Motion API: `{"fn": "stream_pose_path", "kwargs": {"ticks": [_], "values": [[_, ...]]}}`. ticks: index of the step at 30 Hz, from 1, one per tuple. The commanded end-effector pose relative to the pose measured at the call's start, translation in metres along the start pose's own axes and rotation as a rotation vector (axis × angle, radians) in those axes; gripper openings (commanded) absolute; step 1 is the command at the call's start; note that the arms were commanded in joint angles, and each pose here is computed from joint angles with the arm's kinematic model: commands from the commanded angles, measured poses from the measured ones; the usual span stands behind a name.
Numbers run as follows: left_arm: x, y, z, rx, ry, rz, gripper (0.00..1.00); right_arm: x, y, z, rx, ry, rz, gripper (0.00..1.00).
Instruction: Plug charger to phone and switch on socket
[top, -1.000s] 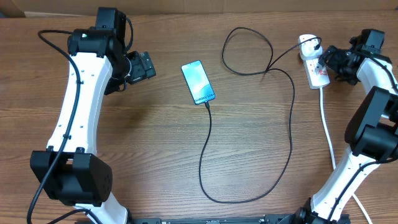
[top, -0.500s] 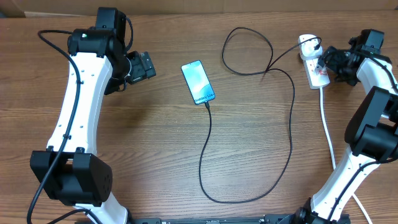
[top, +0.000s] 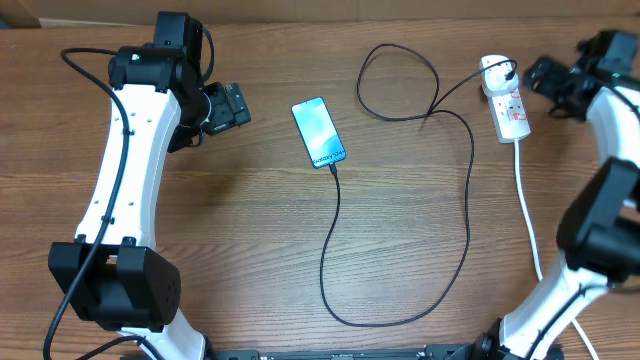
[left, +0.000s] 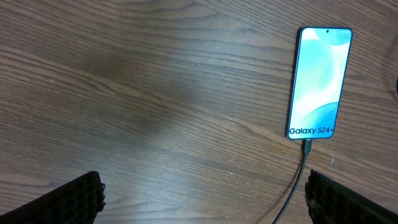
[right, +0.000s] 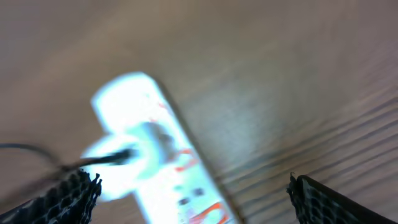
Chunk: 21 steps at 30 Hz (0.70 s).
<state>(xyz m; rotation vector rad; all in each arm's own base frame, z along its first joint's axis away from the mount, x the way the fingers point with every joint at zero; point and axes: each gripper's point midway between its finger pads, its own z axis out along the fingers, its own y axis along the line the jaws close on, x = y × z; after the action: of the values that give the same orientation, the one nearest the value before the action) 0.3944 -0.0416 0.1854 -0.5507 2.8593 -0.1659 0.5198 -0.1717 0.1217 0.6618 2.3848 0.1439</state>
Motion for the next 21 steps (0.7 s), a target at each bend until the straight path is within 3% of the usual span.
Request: {"fn": "stream_pose_path", "kwargs": {"ticks": [1,7,13,21], "values": [[-0.003,0.001,-0.004,-0.006,-0.02,0.009,1.0,-0.059,0.038,-0.1,-0.068,-0.208,-0.044,1.0],[-0.003,0.001,-0.004,-0.006,-0.02,0.009,1.0,-0.059,0.048,-0.192,-0.075,-0.282,0.083,1.0],[-0.003,0.001,-0.004,-0.006,-0.02,0.009,1.0,-0.035,0.046,-0.27,-0.054,-0.315,0.206,1.0],[-0.003,0.001,-0.004,-0.006,-0.02,0.008,1.0,-0.028,0.032,-0.272,0.024,-0.311,0.219,1.0]]}}
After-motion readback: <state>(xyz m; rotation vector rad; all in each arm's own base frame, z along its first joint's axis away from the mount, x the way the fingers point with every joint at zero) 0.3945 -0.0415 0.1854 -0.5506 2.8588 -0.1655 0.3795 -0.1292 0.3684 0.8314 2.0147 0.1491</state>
